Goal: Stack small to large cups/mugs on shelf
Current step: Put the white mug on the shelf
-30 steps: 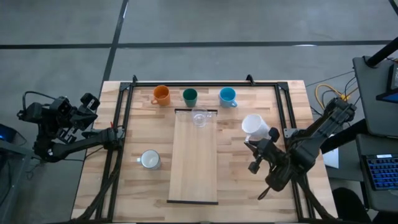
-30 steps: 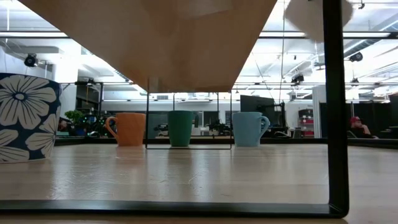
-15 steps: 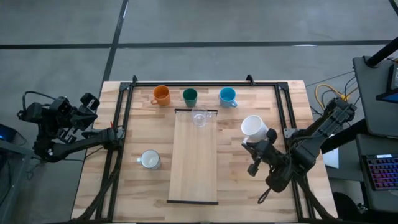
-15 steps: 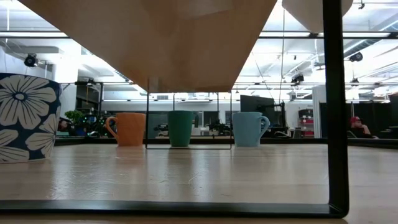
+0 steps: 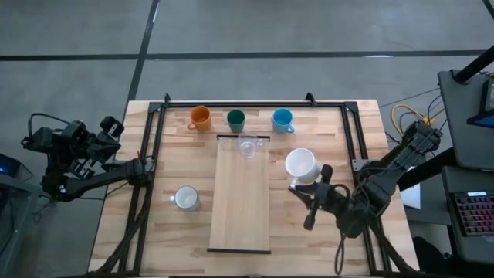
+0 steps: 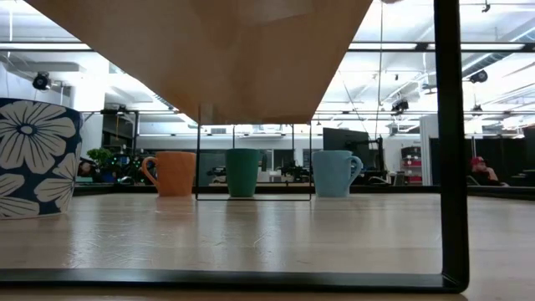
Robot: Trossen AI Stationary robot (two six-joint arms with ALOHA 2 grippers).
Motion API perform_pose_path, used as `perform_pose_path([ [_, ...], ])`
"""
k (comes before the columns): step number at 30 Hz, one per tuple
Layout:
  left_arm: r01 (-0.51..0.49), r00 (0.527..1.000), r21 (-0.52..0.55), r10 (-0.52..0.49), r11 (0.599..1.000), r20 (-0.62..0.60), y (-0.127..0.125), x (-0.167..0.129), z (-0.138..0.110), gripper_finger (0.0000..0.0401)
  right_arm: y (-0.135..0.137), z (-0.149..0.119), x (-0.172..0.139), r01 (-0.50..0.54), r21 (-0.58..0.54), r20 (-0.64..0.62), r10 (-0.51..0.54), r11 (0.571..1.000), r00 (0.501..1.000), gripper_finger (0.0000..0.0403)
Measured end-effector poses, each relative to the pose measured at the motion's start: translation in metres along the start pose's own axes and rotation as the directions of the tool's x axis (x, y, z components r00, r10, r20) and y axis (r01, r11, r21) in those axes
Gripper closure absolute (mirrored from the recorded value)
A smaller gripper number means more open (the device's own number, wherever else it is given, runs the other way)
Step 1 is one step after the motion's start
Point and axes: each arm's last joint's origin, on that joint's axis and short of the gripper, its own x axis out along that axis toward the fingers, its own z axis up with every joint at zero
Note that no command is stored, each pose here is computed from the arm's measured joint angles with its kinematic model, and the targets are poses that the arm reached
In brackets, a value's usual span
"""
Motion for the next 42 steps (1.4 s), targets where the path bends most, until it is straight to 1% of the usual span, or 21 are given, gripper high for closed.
perform_pose_path([
  [4, 0.003, 1.0, 0.0, -0.003, 1.0, -0.001, 0.0, 0.0, 0.0, 0.0397, 0.007, 0.007, 0.001, -0.065, 0.011, 0.055, 0.065, 0.998, 0.996, 0.039],
  [7, 0.011, 1.0, 0.0, -0.011, 1.0, -0.005, 0.0, 0.0, 0.0, 0.0397, 0.011, 0.012, 0.003, -0.139, 0.029, 0.111, 0.135, 0.99, 0.985, 0.039],
  [12, 0.02, 1.0, -0.003, -0.02, 1.0, -0.009, -0.001, 0.0, 0.0, 0.0397, 0.013, 0.016, 0.01, -0.284, 0.04, 0.242, 0.266, 0.958, 0.933, 0.039],
  [15, 0.021, 1.0, -0.003, -0.021, 1.0, -0.009, -0.001, 0.0, 0.0, 0.0397, 0.01, 0.013, 0.015, -0.319, 0.043, 0.286, 0.295, 0.947, 0.912, 0.039],
  [24, 0.023, 1.0, -0.004, -0.023, 1.0, -0.01, -0.001, 0.0, 0.0, 0.0397, -0.002, -0.011, 0.035, -0.426, 0.061, 0.327, 0.385, 0.903, 0.863, 0.039],
  [29, 0.023, 1.0, -0.005, -0.023, 1.0, -0.01, -0.001, 0.0, 0.0, 0.0397, -0.013, -0.023, 0.045, -0.517, 0.046, 0.394, 0.46, 0.855, 0.796, 0.039],
  [33, 0.022, 1.0, -0.005, -0.022, 1.0, -0.01, -0.001, 0.0, 0.0, 0.0397, -0.023, -0.033, 0.054, -0.565, 0.035, 0.413, 0.502, 0.825, 0.76, 0.039],
  [40, 0.022, 1.0, -0.005, -0.022, 1.0, -0.01, -0.001, 0.0, 0.0, 0.0397, -0.041, -0.041, 0.067, -0.7, 0.017, 0.444, 0.622, 0.714, 0.645, 0.039],
  [42, 0.022, 1.0, -0.005, -0.022, 1.0, -0.01, -0.001, 0.0, 0.0, 0.0397, -0.047, -0.043, 0.072, -0.729, 0.021, 0.445, 0.647, 0.684, 0.62, 0.039],
])
